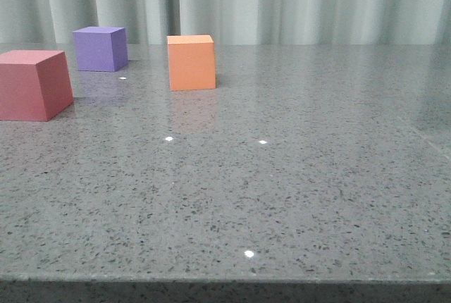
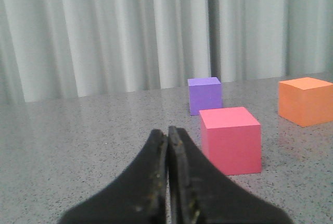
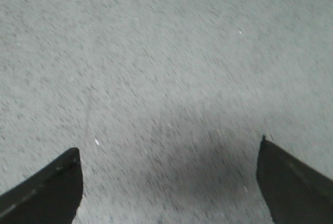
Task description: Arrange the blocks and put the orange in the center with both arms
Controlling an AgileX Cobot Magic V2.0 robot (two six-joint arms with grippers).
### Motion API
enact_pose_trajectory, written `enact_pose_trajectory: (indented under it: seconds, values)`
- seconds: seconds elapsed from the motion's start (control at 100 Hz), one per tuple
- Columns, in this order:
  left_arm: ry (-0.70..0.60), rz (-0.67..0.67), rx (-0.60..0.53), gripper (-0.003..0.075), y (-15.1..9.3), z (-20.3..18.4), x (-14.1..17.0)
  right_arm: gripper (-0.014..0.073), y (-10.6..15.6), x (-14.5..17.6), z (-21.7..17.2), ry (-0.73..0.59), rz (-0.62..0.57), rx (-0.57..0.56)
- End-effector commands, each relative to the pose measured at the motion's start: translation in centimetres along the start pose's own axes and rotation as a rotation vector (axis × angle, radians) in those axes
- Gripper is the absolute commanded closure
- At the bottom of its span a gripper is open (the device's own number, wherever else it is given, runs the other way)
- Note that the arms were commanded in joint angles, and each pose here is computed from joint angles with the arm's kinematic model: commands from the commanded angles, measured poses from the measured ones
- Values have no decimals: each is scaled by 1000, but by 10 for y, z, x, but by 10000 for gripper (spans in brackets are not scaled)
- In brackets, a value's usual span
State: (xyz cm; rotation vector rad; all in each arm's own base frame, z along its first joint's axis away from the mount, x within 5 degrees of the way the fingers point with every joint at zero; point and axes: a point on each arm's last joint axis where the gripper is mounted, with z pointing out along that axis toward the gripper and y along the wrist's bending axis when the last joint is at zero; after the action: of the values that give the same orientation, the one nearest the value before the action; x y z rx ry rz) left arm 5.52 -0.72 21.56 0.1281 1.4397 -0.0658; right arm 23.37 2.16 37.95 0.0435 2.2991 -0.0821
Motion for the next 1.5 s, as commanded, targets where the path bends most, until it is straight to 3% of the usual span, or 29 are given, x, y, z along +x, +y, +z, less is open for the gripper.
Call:
enact_pose_trajectory:
  seconds: [0.0, 0.3, 0.48, 0.7, 0.89, 0.99, 1.06, 1.28, 1.49]
  values:
    - [-73, -6, -6, 741, 0, -3, 5, -69, -10, 15, -25, -137, 26, -12]
    - [-73, -6, -6, 741, 0, -3, 5, -69, -25, 103, -69, -318, 106, -63]
    - [-73, -6, -6, 741, 0, -3, 5, -69, -34, 142, -77, -450, 51, -33]
    - [-73, -6, -6, 741, 0, -3, 5, -69, -30, 149, -73, -623, -40, -51]
    - [-73, -6, -6, 741, 0, -3, 5, -58, -25, 148, -70, -683, -55, -90]
    - [-73, -6, -6, 741, 0, -3, 5, 29, -25, 148, -70, -686, -55, -92]
    - [-73, -6, -6, 741, 0, -3, 5, 152, -25, 148, -70, -683, -48, -95]
    - [-73, -6, -6, 741, 0, -3, 5, 671, -25, 151, -67, -639, -2, -109]
    - [-73, -6, -6, 741, 0, -3, 5, 664, -25, 152, -67, -632, 5, -111]
